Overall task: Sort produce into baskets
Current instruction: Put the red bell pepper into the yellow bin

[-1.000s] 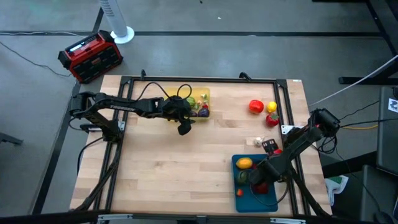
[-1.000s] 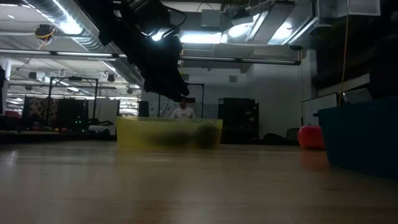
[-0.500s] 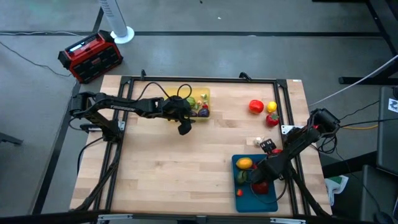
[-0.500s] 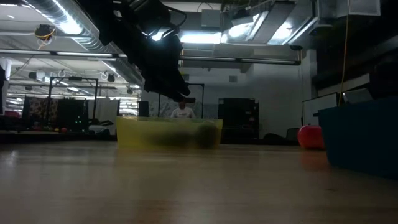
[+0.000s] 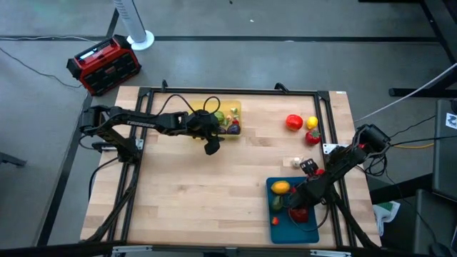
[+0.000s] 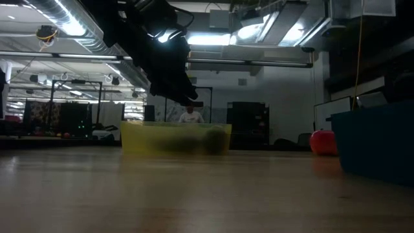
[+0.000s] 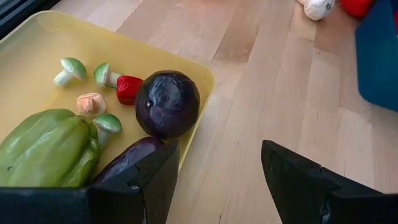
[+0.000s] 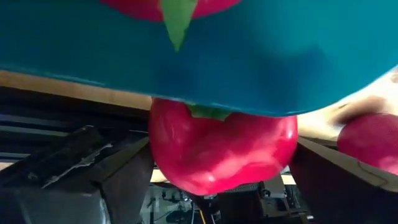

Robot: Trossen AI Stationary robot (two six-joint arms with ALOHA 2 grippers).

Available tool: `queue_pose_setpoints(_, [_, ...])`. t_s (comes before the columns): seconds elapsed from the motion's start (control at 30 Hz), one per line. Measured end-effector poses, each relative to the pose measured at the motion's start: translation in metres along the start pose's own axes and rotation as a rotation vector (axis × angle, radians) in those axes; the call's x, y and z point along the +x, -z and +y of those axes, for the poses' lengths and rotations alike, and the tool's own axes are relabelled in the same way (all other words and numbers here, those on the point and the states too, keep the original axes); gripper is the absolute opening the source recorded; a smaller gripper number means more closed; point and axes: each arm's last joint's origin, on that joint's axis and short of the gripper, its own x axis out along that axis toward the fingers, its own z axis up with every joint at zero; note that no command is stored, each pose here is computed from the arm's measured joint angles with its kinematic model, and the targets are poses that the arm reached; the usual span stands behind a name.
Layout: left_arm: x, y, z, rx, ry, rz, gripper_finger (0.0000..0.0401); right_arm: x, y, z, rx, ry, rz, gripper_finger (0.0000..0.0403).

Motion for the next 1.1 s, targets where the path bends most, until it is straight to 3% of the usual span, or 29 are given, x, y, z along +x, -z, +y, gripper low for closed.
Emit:
queue_pose_setpoints(0.47, [0.0, 0.0, 0.0, 0.0, 0.0, 0.0, 0.0223, -0.0001, -0.0056, 0.0015, 0.048, -0.017, -0.057, 0.035])
queue_pose_setpoints(0.77, [0.0, 0.0, 0.0001, -0.001, 0.0, 0.0, 0.0223, -0.0002, -0.0051, 0.0022, 0.051, -0.045, -0.045, 0.0296])
queue_pose_setpoints(1.1, [0.0, 0.0, 0.0001, -0.001, 0.0, 0.0, 0.0223, 0.0003, -0.0017, 0.003, 0.094, -0.09, 0.005, 0.0297])
